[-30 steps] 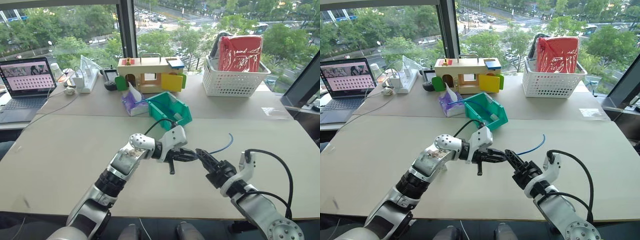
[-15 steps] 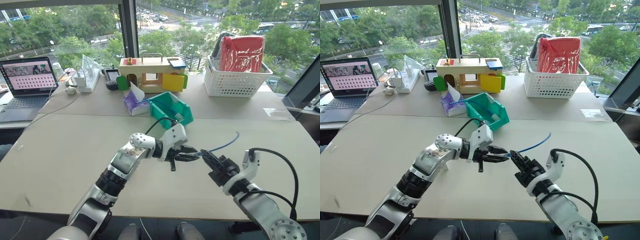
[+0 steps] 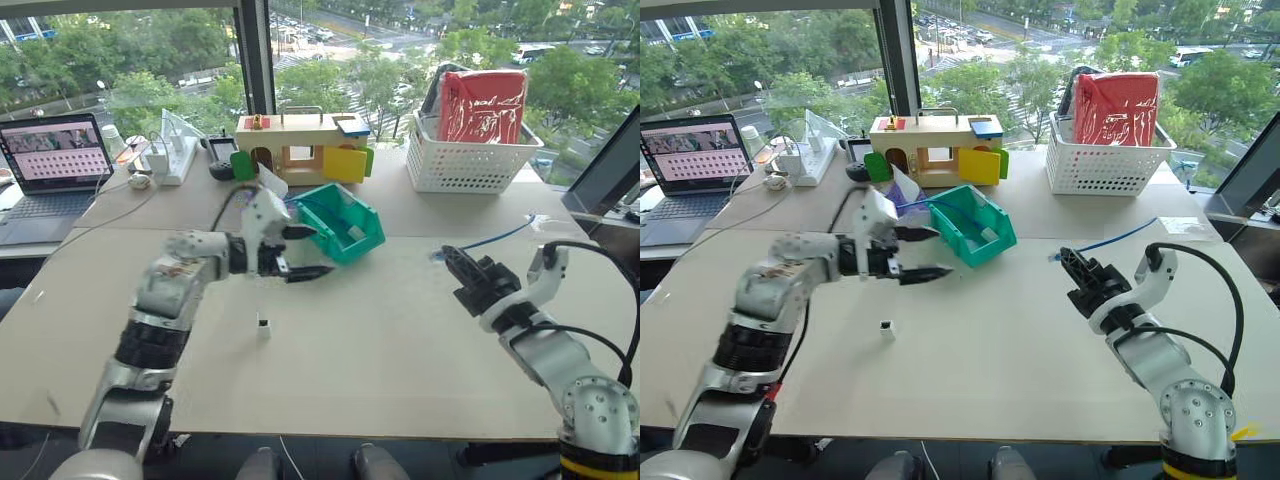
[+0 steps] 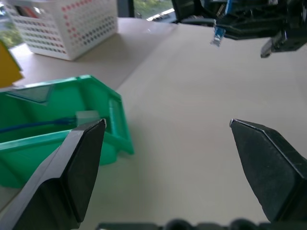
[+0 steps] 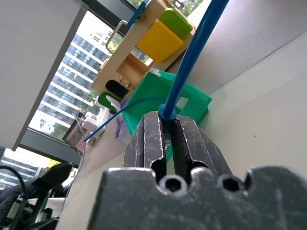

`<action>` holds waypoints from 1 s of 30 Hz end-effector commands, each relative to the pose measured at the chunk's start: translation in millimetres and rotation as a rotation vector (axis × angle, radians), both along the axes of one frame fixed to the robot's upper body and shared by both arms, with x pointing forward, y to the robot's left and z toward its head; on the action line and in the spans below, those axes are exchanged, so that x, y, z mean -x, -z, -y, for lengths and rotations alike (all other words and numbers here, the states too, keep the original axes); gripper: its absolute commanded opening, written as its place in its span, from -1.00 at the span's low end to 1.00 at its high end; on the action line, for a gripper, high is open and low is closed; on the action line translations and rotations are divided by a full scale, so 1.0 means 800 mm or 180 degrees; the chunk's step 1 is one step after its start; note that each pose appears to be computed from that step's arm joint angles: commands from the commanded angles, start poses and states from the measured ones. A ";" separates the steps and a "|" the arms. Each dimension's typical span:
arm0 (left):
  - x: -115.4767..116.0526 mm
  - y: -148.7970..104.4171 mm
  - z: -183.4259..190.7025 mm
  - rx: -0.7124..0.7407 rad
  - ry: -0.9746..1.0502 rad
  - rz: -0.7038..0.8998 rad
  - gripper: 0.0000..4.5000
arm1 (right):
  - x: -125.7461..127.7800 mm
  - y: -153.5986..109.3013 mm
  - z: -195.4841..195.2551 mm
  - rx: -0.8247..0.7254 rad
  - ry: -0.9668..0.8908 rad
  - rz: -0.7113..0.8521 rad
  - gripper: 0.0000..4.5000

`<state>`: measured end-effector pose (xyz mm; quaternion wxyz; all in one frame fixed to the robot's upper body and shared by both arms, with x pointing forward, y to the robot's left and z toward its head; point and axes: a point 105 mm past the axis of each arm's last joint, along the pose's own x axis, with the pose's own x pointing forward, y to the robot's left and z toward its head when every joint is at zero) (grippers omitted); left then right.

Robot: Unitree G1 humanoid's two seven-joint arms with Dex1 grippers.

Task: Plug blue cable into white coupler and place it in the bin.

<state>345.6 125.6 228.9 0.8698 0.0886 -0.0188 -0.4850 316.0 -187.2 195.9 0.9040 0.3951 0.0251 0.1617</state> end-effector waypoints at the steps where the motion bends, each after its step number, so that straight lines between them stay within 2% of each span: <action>1: 0.043 -0.031 -0.038 0.0585 0.0016 -0.0037 0.99 | -0.015 -0.012 -0.003 0.0073 -0.0138 0.0117 -1.00; 5: 0.082 -0.010 -0.071 0.0571 -0.0139 -0.0204 0.99 | -0.034 -0.015 -0.004 0.0100 -0.0231 0.0130 -1.00; 9: 0.119 0.047 -0.099 0.0512 -0.0718 -0.0462 0.99 | -0.057 -0.024 -0.010 0.0051 -0.0343 0.0192 -1.00; 13: 0.154 0.101 -0.070 0.0800 -0.0854 -0.0802 0.99 | -0.071 -0.022 -0.013 0.0037 -0.0369 0.0205 -1.00; 18: 0.156 0.124 -0.051 0.0880 -0.1067 -0.0848 0.99 | -0.074 -0.027 -0.015 0.0021 -0.0382 0.0251 -1.00; 20: 0.157 0.144 -0.037 0.0457 -0.1077 -0.0865 0.99 | -0.073 -0.028 -0.013 0.0030 -0.0370 0.0261 -1.00; 22: 0.140 0.156 -0.034 0.0286 -0.1443 -0.0832 0.99 | -0.070 -0.029 -0.008 0.0037 -0.0323 0.0266 -1.00; 24: 0.124 0.157 -0.029 0.0367 -0.1666 -0.0870 0.99 | -0.067 -0.029 -0.006 0.0047 -0.0299 0.0265 -1.00; 30: 0.101 0.162 0.001 0.0223 -0.1637 -0.1217 0.99 | -0.055 -0.025 0.000 0.0033 -0.0210 0.0233 -1.00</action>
